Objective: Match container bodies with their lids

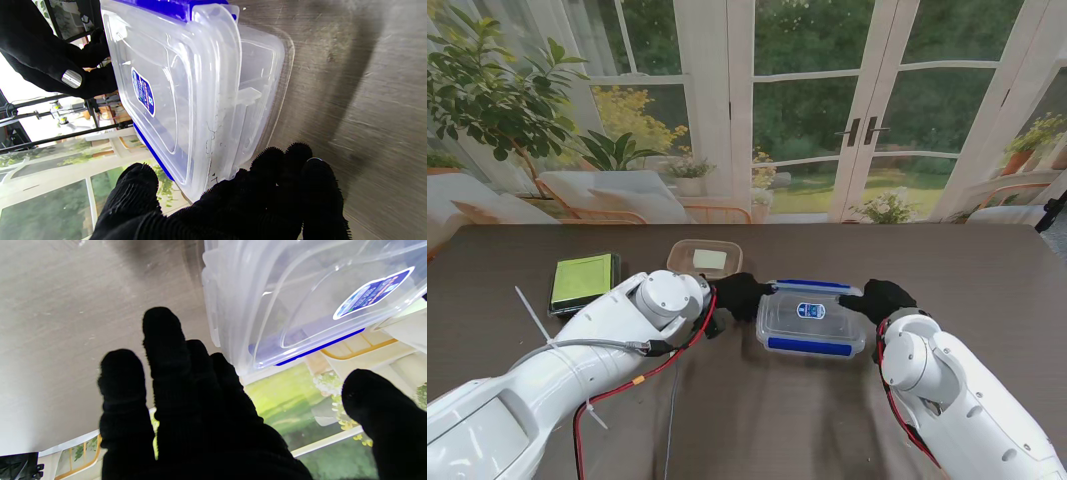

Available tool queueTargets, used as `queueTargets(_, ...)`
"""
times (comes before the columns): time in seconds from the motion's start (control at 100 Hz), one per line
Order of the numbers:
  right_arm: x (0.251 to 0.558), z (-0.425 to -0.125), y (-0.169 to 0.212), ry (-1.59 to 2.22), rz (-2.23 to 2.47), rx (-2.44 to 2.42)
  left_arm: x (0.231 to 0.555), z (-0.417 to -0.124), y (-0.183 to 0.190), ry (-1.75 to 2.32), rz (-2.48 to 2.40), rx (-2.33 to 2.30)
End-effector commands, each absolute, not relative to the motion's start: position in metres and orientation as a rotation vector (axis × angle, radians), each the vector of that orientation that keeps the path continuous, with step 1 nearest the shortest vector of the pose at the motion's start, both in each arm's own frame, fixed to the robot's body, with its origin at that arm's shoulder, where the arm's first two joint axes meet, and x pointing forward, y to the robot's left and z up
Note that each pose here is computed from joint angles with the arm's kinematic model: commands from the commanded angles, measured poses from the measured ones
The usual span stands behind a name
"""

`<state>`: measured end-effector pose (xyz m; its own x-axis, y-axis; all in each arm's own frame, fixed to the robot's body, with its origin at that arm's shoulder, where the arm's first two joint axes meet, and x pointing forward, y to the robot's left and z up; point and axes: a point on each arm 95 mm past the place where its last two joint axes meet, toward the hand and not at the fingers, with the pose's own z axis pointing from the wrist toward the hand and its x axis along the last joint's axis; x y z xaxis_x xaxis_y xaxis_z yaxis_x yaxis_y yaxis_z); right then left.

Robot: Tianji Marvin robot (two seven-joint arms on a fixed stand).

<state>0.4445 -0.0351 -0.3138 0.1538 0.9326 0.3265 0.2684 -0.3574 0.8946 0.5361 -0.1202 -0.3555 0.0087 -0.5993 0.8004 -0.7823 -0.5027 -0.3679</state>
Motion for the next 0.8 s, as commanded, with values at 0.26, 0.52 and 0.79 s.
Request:
queueTargets(0.26, 0.469, -0.317, -0.022, 1.181, 1.268, 1.725, 0.537, -0.346, -0.155, -1.488, 1.492, 1.992)
queueTargets(0.52, 0.482, -0.323, -0.021, 1.171, 1.260, 1.713, 0.535, -0.346, -0.154, -1.504, 1.471, 2.002)
queueTargets(0.79, 0.484, -0.326, -0.025, 1.187, 1.223, 1.678, 0.526, -0.349, -0.143, -1.552, 1.450, 2.036)
